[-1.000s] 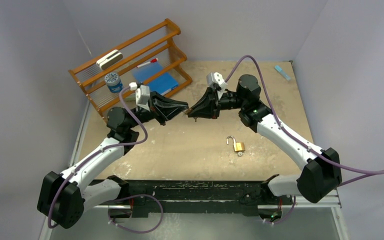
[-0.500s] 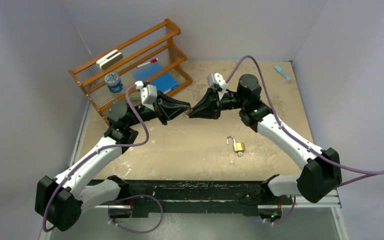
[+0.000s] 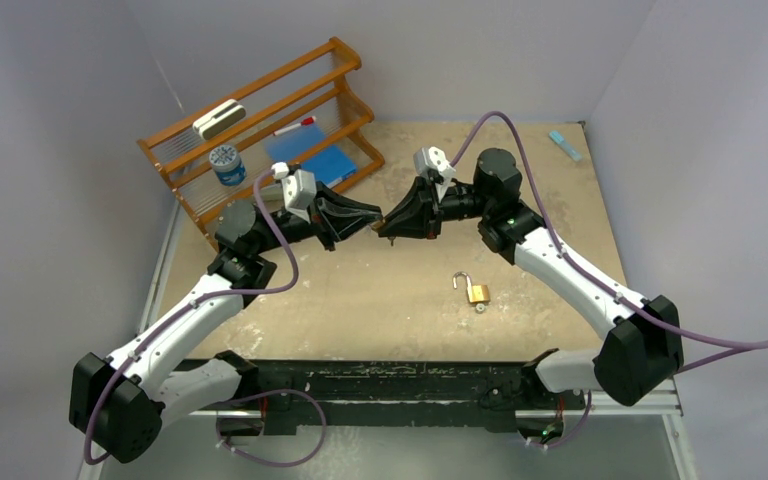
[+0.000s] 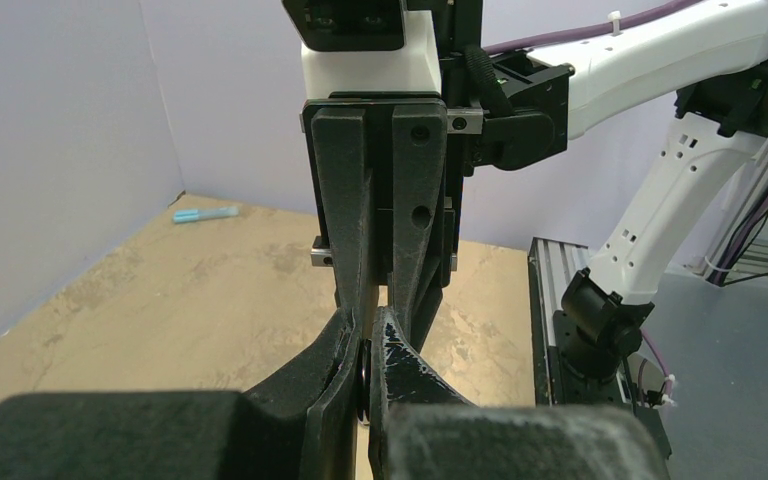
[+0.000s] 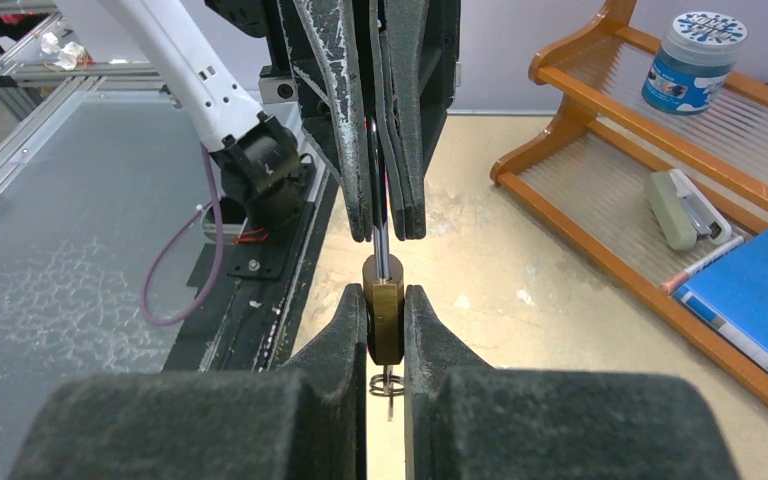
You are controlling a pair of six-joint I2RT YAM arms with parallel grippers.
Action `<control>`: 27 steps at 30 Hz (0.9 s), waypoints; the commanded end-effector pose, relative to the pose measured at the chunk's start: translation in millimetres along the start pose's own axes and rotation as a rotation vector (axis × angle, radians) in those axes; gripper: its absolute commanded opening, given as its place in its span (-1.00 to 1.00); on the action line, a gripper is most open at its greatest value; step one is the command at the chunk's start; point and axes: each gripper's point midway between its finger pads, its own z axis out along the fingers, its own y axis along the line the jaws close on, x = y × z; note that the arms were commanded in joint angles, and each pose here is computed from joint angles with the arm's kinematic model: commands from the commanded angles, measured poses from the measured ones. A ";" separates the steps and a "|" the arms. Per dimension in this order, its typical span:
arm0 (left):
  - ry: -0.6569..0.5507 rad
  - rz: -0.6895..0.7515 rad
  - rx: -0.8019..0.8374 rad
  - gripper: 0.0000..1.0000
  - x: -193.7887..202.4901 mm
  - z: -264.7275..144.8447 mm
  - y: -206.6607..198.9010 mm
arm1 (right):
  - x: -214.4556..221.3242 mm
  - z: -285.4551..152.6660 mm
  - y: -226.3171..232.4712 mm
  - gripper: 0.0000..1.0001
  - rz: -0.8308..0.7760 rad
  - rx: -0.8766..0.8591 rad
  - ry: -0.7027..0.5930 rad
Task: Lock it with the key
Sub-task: Lock the lock.
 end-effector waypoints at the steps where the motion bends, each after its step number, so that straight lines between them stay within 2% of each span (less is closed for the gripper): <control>1: 0.046 0.005 -0.013 -1.00 14.0 4.8 4.8 | -24.6 7.4 10.0 -1.00 -0.076 -0.032 -0.043; 12: 0.046 0.004 0.004 -1.00 13.0 5.6 1.8 | -23.7 8.8 8.2 -1.00 -0.072 -0.037 -0.041; 27: 0.010 0.038 -0.103 -1.00 8.1 -0.1 16.0 | -17.2 9.7 9.0 -1.00 -0.045 -0.052 -0.025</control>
